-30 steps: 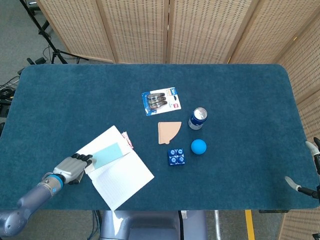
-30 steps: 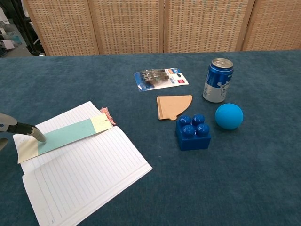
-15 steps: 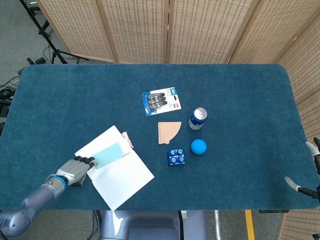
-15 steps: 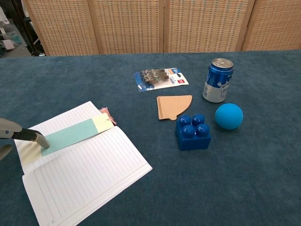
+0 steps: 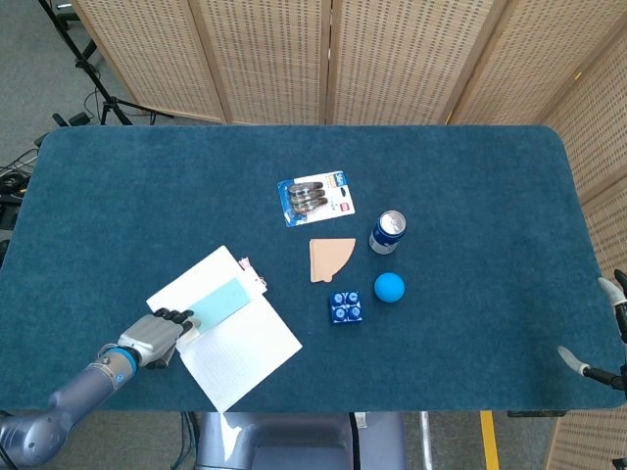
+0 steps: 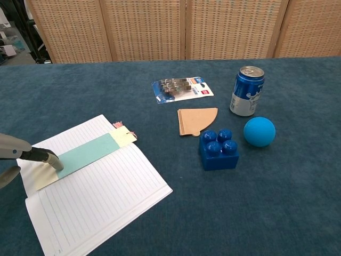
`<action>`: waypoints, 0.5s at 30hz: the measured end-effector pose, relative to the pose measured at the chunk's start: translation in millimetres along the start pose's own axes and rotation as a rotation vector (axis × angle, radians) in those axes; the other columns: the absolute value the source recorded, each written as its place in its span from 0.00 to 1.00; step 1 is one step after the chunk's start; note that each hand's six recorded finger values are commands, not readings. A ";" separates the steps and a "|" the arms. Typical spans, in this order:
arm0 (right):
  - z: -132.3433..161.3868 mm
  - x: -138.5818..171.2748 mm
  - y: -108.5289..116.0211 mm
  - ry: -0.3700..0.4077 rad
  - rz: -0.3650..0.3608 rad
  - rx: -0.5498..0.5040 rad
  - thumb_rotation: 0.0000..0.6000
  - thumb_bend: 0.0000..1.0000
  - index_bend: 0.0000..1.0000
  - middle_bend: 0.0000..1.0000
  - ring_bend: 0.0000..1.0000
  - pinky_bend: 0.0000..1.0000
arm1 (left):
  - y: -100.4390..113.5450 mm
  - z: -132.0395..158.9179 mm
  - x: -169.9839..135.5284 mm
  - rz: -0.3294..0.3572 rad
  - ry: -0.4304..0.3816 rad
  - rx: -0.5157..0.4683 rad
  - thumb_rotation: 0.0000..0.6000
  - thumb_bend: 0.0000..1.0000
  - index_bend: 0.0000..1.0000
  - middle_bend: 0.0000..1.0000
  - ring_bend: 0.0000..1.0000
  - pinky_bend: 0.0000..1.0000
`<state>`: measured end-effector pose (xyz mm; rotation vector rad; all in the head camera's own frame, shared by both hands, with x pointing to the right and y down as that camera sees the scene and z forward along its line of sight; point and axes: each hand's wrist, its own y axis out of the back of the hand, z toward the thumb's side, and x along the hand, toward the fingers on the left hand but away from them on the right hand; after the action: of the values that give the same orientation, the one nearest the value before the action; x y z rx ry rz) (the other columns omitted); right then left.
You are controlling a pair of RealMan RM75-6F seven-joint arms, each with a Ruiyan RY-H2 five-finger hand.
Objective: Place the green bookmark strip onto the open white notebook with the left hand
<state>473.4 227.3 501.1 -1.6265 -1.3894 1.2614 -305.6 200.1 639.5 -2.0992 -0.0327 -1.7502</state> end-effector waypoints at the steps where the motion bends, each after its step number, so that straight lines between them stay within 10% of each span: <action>1: -0.1 0.0 0.2 0.000 -0.001 -0.001 1.00 0.18 0.06 0.00 0.00 0.00 | -0.4 1.1 -0.4 -0.001 -0.003 0.001 1.00 0.91 0.08 0.00 0.00 0.00; 15: -1.4 0.0 2.4 -0.002 -0.010 -0.006 1.00 0.18 0.06 0.00 0.00 0.00 | -8.9 4.9 -8.1 -0.028 -0.009 0.026 1.00 0.91 0.08 0.00 0.00 0.00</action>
<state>475.5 226.8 499.4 -1.6209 -1.4028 1.2547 -305.2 211.7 633.7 -2.0981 -0.0866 -1.7466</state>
